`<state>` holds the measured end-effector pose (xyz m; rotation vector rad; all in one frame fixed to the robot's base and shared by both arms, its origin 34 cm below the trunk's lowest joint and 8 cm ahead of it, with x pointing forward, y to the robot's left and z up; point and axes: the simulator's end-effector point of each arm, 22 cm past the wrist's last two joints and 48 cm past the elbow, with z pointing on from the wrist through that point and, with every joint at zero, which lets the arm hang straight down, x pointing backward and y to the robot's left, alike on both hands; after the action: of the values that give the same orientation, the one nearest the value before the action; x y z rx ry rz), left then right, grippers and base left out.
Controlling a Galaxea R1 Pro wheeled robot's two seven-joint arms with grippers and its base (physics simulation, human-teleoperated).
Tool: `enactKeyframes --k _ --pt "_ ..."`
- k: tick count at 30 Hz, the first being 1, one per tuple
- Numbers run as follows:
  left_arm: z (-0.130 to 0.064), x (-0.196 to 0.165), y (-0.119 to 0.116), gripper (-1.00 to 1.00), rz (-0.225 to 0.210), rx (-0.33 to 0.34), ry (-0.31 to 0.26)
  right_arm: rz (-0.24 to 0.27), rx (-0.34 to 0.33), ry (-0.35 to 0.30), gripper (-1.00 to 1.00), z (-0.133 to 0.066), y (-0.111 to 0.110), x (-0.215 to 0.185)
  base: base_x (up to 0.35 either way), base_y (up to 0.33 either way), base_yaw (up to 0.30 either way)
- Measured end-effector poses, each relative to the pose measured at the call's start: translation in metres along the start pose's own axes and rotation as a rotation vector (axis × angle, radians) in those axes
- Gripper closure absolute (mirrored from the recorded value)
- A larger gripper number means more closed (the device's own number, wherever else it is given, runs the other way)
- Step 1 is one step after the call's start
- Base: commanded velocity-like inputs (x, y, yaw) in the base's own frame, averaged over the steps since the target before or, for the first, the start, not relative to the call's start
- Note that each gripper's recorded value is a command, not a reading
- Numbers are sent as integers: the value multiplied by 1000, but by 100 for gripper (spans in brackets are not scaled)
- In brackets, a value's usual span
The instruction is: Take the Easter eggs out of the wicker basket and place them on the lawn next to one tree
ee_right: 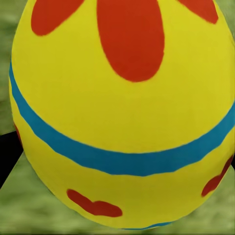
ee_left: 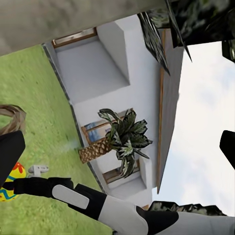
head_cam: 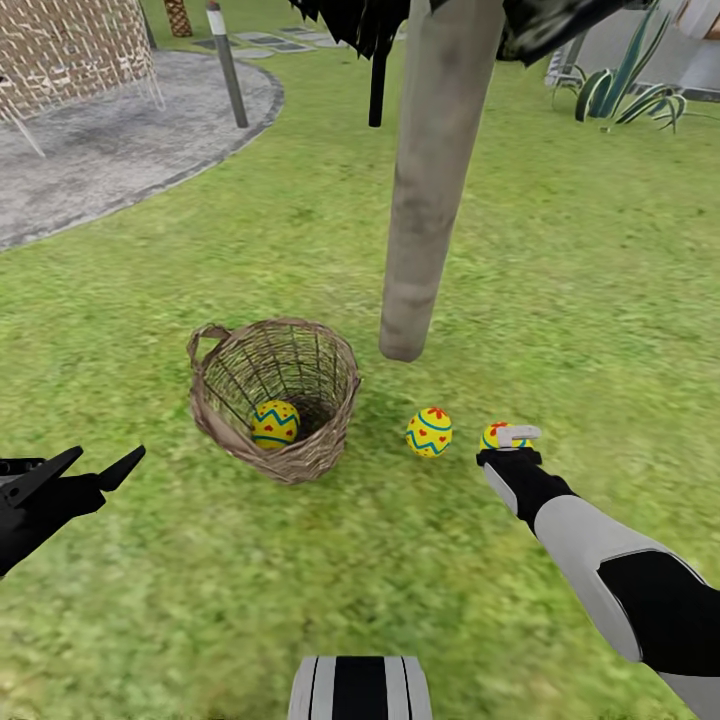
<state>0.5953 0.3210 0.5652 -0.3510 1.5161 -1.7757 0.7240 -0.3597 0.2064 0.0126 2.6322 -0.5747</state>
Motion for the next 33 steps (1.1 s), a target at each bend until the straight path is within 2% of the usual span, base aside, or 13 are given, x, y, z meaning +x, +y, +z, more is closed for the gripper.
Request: enactKeyframes --k 8,10,11,12,14,16,18,21,29,33 --pt "-4 3 18 -100 -22 -27 0 -13 -4 31 100 14 8 19 0 0 0" --pt "-7 2 33 -100 -25 -89 -5 -15 -9 40 100 16 12 23 0 0 0" --pt "-9 2 48 -100 -30 -153 -5 -16 -11 43 100 18 13 26 0 0 0" --pt "-10 2 55 -100 -32 -178 -5 -17 -11 47 100 19 14 28 0 0 0" --pt "-19 -13 52 -100 0 -200 -42 -16 -16 46 100 19 15 27 0 0 0" --pt "-26 -24 48 -100 21 -205 -73 -13 -16 45 100 19 15 25 0 0 0" --pt "-27 -26 47 -100 25 -202 -83 -13 -14 47 100 19 13 19 35 0 0" --pt "-30 -29 44 -100 31 -200 -92 -44 -19 121 100 17 13 32 261 0 0" --pt "-33 -33 42 -100 39 -204 -103 -42 -21 106 100 14 14 21 321 0 0" --pt "-33 -34 42 -100 39 -202 -104 -42 -20 105 100 14 14 21 68 0 0"
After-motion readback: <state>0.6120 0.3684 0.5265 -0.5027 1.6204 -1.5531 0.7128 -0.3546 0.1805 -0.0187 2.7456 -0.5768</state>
